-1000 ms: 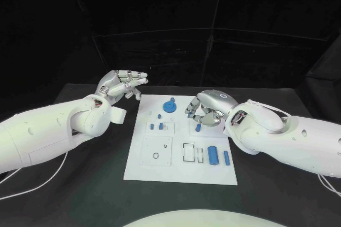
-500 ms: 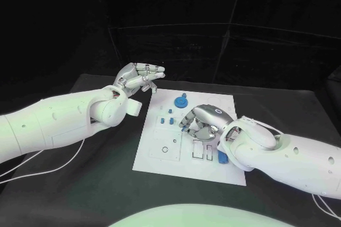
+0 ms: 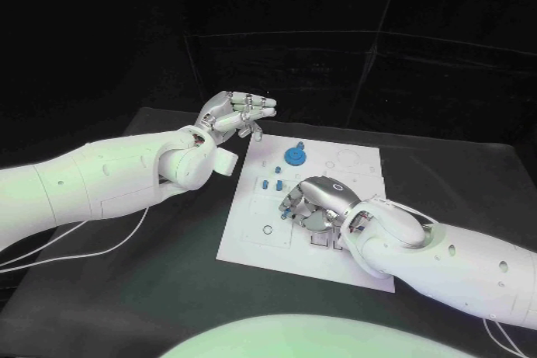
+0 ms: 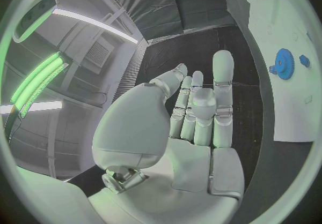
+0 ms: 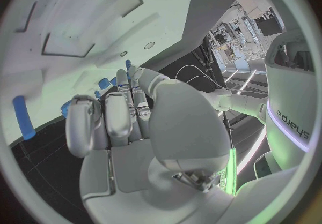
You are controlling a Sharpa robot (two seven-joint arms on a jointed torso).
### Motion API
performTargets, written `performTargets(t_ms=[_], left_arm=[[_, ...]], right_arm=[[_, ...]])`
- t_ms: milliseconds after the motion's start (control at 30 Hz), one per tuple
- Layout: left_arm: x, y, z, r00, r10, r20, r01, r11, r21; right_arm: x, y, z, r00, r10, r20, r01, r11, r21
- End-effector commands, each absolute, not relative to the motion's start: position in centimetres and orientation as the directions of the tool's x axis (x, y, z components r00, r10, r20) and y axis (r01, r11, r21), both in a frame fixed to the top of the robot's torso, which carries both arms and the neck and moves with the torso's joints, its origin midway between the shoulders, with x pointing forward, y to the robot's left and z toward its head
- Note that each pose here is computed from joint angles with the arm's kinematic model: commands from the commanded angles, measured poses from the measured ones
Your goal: Assemble the parts on the task board
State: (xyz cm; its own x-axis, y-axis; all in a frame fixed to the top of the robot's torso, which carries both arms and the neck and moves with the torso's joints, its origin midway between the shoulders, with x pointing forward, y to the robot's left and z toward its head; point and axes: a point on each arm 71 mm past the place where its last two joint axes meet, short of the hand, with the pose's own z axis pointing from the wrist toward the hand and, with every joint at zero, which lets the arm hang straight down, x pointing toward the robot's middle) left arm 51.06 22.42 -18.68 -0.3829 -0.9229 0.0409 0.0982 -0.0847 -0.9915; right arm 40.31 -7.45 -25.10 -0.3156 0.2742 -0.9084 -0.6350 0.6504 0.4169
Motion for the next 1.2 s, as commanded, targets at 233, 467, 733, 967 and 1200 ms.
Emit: performTargets(t_ms=[233,467,733,967,1200], left_arm=[[51.07,22.47,-18.51,-0.389,-0.920,0.048,0.102,-0.094,-0.990],[51.08,22.46,-18.53,-0.390,-0.920,0.048,0.099,-0.094,-0.991],[51.09,22.44,-18.55,-0.392,-0.918,0.049,0.097,-0.095,-0.991],[51.09,22.44,-18.56,-0.394,-0.918,0.050,0.096,-0.095,-0.991],[51.08,22.46,-18.56,-0.395,-0.917,0.051,0.094,-0.095,-0.991]], right_arm=[[40.27,-7.00,-25.55,-0.299,0.237,-0.924,-0.651,0.657,0.379],[40.42,-6.96,-25.71,-0.295,0.231,-0.927,-0.642,0.670,0.371],[40.55,-6.84,-25.80,-0.284,0.218,-0.934,-0.638,0.684,0.354],[40.59,-6.59,-25.92,-0.285,0.202,-0.937,-0.639,0.688,0.343],[40.55,-6.36,-26.20,-0.299,0.159,-0.941,-0.643,0.695,0.321]])
